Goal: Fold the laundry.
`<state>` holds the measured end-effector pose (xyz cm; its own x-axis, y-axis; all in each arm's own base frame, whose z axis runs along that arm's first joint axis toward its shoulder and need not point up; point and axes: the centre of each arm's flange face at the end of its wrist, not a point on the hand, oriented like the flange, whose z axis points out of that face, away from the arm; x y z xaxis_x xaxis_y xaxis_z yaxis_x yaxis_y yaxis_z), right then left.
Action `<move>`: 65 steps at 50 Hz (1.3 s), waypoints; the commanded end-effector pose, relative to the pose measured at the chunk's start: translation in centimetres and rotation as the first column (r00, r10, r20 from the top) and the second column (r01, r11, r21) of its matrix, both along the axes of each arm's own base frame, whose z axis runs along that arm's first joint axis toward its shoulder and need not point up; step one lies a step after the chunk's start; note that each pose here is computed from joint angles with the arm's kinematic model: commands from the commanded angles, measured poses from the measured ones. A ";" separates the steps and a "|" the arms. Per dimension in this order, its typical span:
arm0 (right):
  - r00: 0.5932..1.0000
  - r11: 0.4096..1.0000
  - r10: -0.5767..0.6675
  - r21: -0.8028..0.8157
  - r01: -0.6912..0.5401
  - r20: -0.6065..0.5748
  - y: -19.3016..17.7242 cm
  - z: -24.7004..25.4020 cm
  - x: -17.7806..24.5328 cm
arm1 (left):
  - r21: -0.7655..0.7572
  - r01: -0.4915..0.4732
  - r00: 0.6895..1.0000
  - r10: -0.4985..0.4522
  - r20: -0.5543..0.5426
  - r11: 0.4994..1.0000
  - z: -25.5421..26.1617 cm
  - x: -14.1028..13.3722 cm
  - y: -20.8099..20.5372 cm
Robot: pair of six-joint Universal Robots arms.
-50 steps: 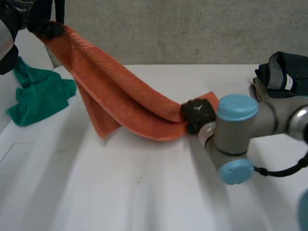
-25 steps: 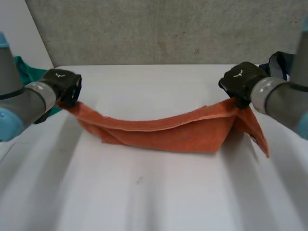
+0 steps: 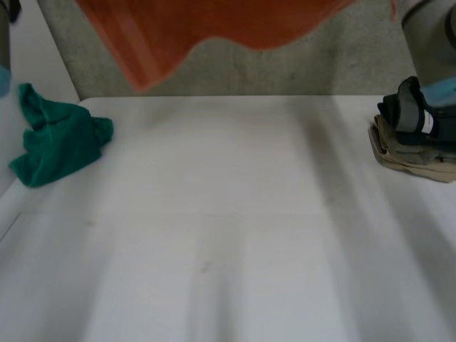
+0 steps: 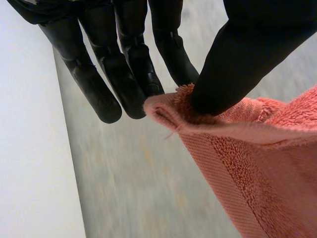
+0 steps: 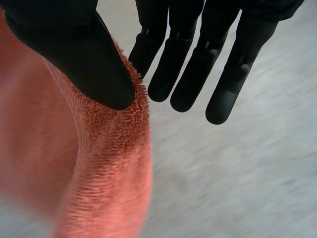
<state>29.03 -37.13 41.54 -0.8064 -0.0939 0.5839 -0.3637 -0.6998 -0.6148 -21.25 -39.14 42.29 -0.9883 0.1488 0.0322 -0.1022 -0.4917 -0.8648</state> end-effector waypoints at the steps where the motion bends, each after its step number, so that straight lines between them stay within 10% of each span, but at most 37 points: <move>1: 0.977 0.930 0.055 0.366 0.024 -0.205 0.4 -9.3 -0.5 | 0.310 -0.028 0.995 -0.002 0.096 0.950 -9.9 0.9 0.0; 17: 0.909 0.724 0.114 0.659 0.201 -0.402 2.4 -28.6 -0.1 | 0.678 -0.091 0.966 -0.102 0.239 0.729 -26.3 2.9 -0.5; 32: 0.997 0.625 -0.070 0.780 0.033 0.014 2.4 -22.5 -3.0 | 0.601 -0.064 0.932 -0.168 0.323 0.796 -20.6 3.1 2.2; 43: 0.979 0.352 -0.094 0.914 0.202 -0.180 3.7 -25.1 -8.0 | 0.591 -0.045 0.832 -0.298 0.468 0.805 -21.4 3.8 5.0; 65: 0.995 0.400 -0.098 0.914 0.063 -0.026 0.9 -29.7 -7.8 | 0.618 -0.030 0.834 -0.320 0.448 0.786 -22.4 3.9 5.3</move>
<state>20.80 -35.64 12.21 -0.8502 -0.4909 0.1903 -0.3862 0.3357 -0.8592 -17.43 -33.77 19.87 -0.8436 0.4201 -0.3346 0.4101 0.1016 -0.9064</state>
